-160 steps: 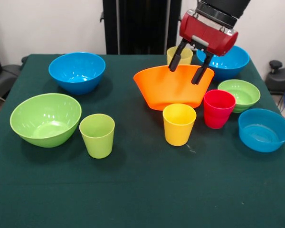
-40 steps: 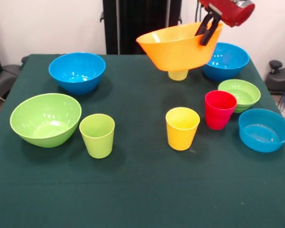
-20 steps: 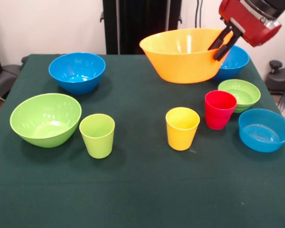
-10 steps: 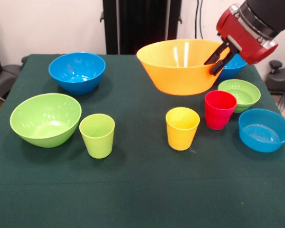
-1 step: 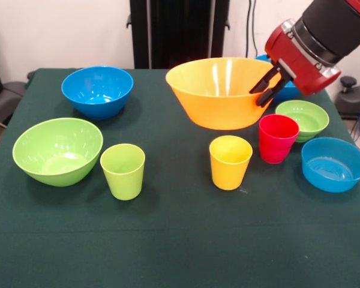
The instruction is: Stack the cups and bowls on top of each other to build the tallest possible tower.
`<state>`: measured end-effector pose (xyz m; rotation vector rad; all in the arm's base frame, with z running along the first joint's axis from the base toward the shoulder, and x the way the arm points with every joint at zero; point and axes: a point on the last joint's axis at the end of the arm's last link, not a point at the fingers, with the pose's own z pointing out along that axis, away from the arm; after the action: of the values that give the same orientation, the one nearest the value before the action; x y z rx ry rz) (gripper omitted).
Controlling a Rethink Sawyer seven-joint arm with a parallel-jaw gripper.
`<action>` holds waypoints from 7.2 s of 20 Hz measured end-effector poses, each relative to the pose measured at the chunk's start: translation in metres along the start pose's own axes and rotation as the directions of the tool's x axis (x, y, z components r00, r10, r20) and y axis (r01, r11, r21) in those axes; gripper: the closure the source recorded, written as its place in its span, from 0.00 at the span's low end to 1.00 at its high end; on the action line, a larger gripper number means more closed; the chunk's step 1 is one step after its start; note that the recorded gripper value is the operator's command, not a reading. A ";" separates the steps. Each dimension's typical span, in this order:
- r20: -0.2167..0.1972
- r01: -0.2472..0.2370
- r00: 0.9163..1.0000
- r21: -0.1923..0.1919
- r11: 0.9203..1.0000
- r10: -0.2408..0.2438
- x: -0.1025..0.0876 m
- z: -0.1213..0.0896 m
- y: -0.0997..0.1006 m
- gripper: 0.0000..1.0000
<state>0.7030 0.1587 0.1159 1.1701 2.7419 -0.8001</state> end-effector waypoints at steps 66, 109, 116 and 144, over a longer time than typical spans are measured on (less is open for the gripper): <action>-0.040 0.018 0.999 0.057 0.998 -0.015 -0.008 0.024 0.057 1.00; -0.013 0.045 0.999 0.032 0.998 -0.045 0.022 -0.020 0.074 1.00; -0.017 0.000 1.000 0.002 1.000 0.000 0.019 -0.062 0.048 1.00; -0.006 -0.071 0.997 -0.021 0.997 0.071 -0.003 -0.056 0.016 1.00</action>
<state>0.7242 0.1929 0.1583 1.2590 2.6895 -0.7592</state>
